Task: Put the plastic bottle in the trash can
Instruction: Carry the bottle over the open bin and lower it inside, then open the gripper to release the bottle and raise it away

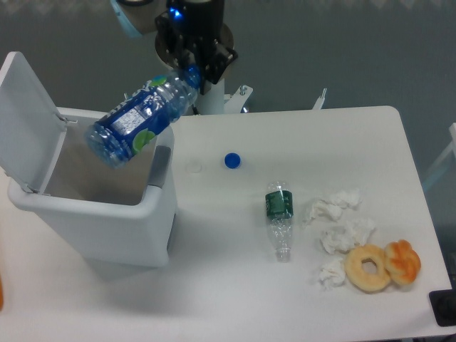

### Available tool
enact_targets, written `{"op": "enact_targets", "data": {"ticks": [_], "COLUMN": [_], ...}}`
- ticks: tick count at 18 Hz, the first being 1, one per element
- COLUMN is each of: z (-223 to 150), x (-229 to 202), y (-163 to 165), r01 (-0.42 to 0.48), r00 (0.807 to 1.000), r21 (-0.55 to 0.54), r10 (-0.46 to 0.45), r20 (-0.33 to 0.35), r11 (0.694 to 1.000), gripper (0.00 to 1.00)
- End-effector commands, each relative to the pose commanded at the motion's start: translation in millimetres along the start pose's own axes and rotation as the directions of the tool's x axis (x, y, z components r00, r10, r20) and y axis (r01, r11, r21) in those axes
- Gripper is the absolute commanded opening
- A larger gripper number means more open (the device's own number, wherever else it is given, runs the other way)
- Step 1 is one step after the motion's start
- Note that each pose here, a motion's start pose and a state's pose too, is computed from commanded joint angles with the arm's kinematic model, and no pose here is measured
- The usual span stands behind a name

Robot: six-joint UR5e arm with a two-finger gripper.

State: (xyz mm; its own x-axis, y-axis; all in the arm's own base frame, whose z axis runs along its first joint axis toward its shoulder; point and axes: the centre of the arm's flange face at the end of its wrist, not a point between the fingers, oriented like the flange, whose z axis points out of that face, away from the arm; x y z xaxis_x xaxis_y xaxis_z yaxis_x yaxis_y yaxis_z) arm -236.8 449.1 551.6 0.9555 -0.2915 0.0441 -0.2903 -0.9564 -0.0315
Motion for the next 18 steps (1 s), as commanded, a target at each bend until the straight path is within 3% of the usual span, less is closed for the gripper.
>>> {"op": "enact_targets", "data": {"ticks": [4, 12, 14, 15, 18], "z": [14, 24, 24, 24, 21], "x": [-2, -1, 0, 1, 2], "y": [-21, -24, -26, -26, -28], "r01": [0.012, -0.007, -0.013, -0.018, -0.023], "r00": [1.0, 1.0, 1.0, 1.0, 1.0], "r21": [-0.021, -0.042, -0.041, -0.04, -0.035], "r10": [-0.012, 0.007, 0.014, 0.018, 0.023], "r20": [0.011, 0.005, 0.006, 0.008, 0.013], "r11": [1.0, 0.999, 0.999, 0.999, 0.999], "gripper": [0.05, 0.19, 0.34, 0.47, 0.57]}}
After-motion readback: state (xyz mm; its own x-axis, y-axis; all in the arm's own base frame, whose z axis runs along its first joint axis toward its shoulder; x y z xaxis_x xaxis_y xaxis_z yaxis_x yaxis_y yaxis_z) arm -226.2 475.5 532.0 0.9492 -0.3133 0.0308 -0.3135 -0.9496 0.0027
